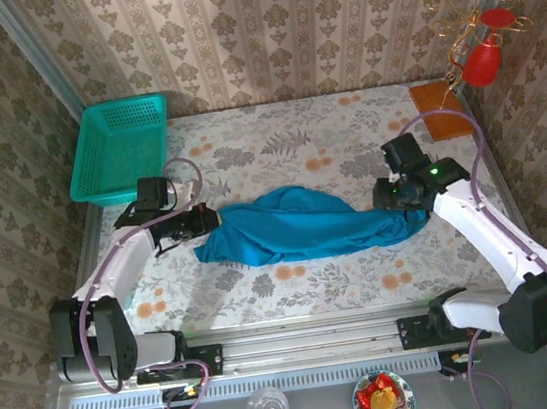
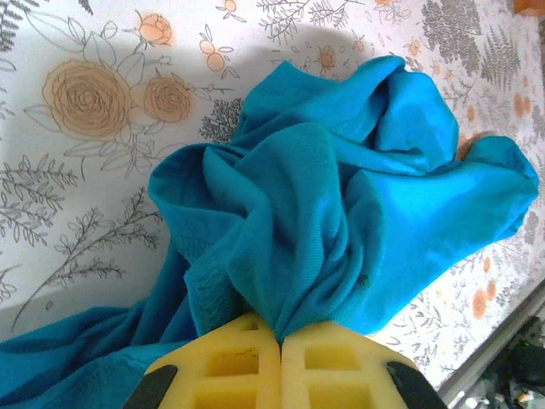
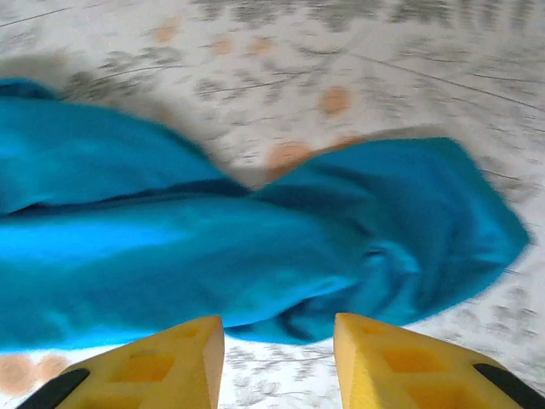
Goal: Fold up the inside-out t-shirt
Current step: Turn the T-shirt inside out at the center of the table.
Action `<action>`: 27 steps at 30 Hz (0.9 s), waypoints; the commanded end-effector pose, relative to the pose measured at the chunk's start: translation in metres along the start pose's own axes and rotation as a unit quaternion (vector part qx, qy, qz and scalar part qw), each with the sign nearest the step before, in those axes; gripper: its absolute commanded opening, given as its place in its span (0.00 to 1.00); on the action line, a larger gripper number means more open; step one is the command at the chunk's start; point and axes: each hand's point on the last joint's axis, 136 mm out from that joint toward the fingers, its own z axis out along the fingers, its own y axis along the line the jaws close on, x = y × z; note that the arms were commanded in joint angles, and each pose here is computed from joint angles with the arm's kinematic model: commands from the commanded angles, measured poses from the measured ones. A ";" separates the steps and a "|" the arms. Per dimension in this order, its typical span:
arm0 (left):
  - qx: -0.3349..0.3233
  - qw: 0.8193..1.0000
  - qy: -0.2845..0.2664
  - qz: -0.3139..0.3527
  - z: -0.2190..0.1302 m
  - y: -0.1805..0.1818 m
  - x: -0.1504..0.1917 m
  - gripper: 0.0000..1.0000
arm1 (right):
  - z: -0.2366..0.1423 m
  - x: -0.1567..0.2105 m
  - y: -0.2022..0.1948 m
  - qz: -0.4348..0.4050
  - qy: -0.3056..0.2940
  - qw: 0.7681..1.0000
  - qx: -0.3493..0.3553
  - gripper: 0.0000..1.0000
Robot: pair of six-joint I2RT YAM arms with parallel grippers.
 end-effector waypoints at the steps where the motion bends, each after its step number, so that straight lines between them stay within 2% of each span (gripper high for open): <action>1: -0.016 0.999 -0.028 0.028 -0.005 -0.006 -0.024 0.01 | -0.002 0.005 0.058 -0.040 -0.003 0.996 -0.076 0.41; 4: -0.016 0.998 -0.040 0.035 -0.009 -0.012 -0.032 0.01 | 0.012 0.024 0.103 -0.108 0.012 0.989 -0.103 0.51; 6: -0.019 0.998 -0.047 0.039 -0.014 -0.016 -0.037 0.01 | 0.025 0.039 0.128 -0.162 0.037 0.981 -0.101 0.55; 8: -0.019 0.997 -0.055 0.044 -0.020 -0.020 -0.040 0.01 | 0.037 0.052 0.148 -0.225 0.046 0.969 -0.087 0.64; 12: -0.024 0.996 -0.072 0.051 -0.032 -0.027 -0.045 0.00 | 0.059 0.054 0.163 -0.317 0.025 0.948 -0.013 0.84; 15: -0.025 0.995 -0.081 0.055 -0.039 -0.031 -0.047 0.00 | 0.075 0.050 0.165 -0.342 0.029 0.939 0.014 0.84; 17: -0.024 0.994 -0.085 0.057 -0.043 -0.033 -0.048 0.00 | 0.084 0.046 0.168 -0.360 0.037 0.932 0.030 0.72; 20: -0.029 0.994 -0.086 0.058 -0.044 -0.032 -0.046 0.00 | 0.081 0.032 0.171 -0.366 0.028 0.929 0.046 0.36; 22: -0.036 0.994 -0.083 0.058 -0.044 -0.029 -0.044 0.00 | 0.073 0.013 0.173 -0.356 0.004 0.933 0.046 0.22; 23: -0.039 0.994 -0.081 0.058 -0.042 -0.027 -0.042 0.00 | 0.068 0.001 0.172 -0.346 -0.011 0.937 0.045 0.10; 25: -0.050 0.994 -0.075 0.057 -0.039 -0.020 -0.038 0.00 | 0.059 -0.026 0.167 -0.317 -0.040 0.946 0.048 0.00; 27: -0.056 0.995 -0.069 0.053 -0.035 -0.015 -0.034 0.00 | 0.053 -0.052 0.158 -0.286 -0.060 0.955 0.050 0.00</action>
